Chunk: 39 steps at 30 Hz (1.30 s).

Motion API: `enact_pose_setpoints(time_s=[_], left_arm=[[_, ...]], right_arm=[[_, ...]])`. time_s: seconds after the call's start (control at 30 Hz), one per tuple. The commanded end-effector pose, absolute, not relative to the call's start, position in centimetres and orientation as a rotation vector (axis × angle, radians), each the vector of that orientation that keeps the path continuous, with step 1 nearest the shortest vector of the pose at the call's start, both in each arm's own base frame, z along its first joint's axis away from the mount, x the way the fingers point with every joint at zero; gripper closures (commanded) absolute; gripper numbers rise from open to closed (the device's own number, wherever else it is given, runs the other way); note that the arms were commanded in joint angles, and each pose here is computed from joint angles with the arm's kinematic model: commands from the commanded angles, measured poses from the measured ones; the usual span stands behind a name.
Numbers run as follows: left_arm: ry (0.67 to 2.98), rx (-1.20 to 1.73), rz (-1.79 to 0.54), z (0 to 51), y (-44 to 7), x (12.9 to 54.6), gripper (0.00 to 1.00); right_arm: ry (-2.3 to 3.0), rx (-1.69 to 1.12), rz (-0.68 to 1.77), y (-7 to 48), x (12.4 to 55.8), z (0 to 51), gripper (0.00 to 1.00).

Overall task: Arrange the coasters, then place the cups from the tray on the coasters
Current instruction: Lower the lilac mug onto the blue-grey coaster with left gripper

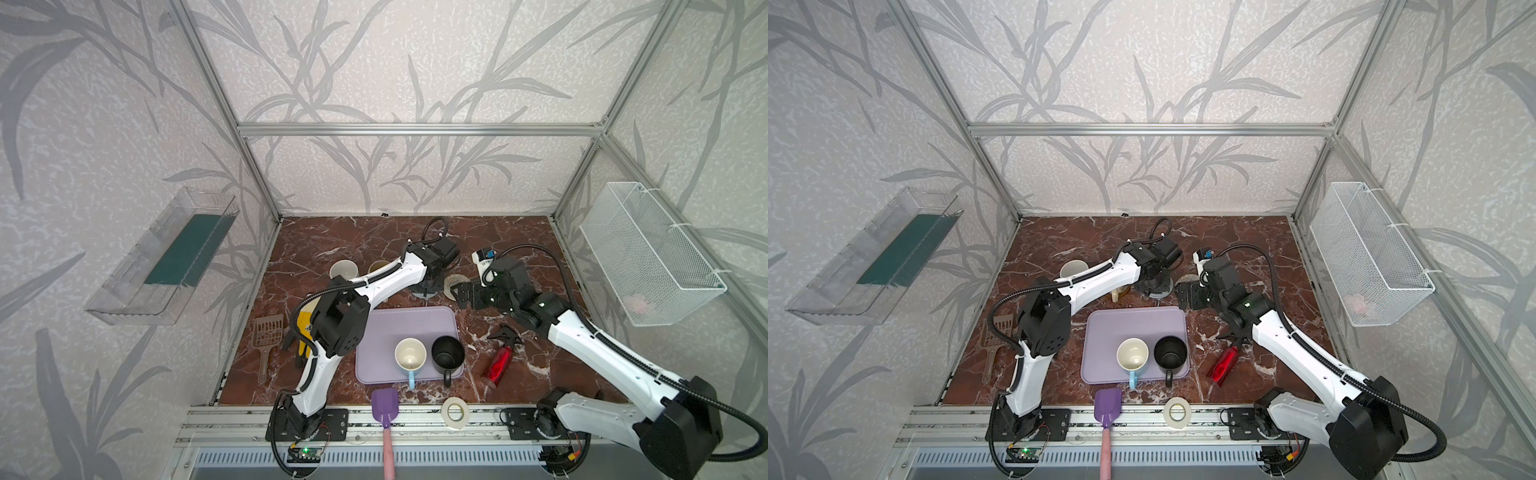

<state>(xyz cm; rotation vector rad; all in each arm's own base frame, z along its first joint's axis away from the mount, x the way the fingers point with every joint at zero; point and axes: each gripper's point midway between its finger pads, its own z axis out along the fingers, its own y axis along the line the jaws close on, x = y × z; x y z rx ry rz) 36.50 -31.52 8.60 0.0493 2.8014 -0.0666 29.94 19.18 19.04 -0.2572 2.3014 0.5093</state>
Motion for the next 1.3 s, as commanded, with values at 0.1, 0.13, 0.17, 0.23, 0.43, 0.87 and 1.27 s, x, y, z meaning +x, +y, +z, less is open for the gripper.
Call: enact_pose_setpoints(time_s=[0.1, 0.13, 0.17, 0.23, 0.43, 0.87, 1.27], left_arm=[[2.71, -0.037, -0.09, 9.4, -31.6, 37.8, 1.0], [2.713, -0.044, -0.102, 9.1, -31.7, 37.7, 1.0], [2.719, -0.043, -0.111, 8.9, -31.9, 37.7, 1.0], [2.723, -0.04, -0.111, 8.7, -32.0, 37.8, 1.0], [2.718, -0.077, -0.097, 8.5, -31.7, 38.0, 1.0], [2.74, -0.087, -0.078, 7.3, -31.8, 37.9, 1.0], [2.766, -0.104, -0.096, 5.5, -31.8, 37.4, 0.98]], right_arm=[[2.276, -0.241, 0.524, 19.1, 30.0, 19.7, 0.01], [2.276, -0.242, 0.523, 19.1, 29.9, 19.6, 0.01], [2.275, -0.242, 0.523, 19.0, 29.9, 19.5, 0.01], [2.278, -0.244, 0.516, 19.0, 29.9, 19.4, 0.01], [2.284, -0.242, 0.505, 18.8, 30.0, 19.4, 0.01], [2.287, -0.237, 0.497, 18.3, 29.7, 19.1, 0.01], [2.285, -0.233, 0.487, 17.8, 29.5, 19.2, 0.01]])
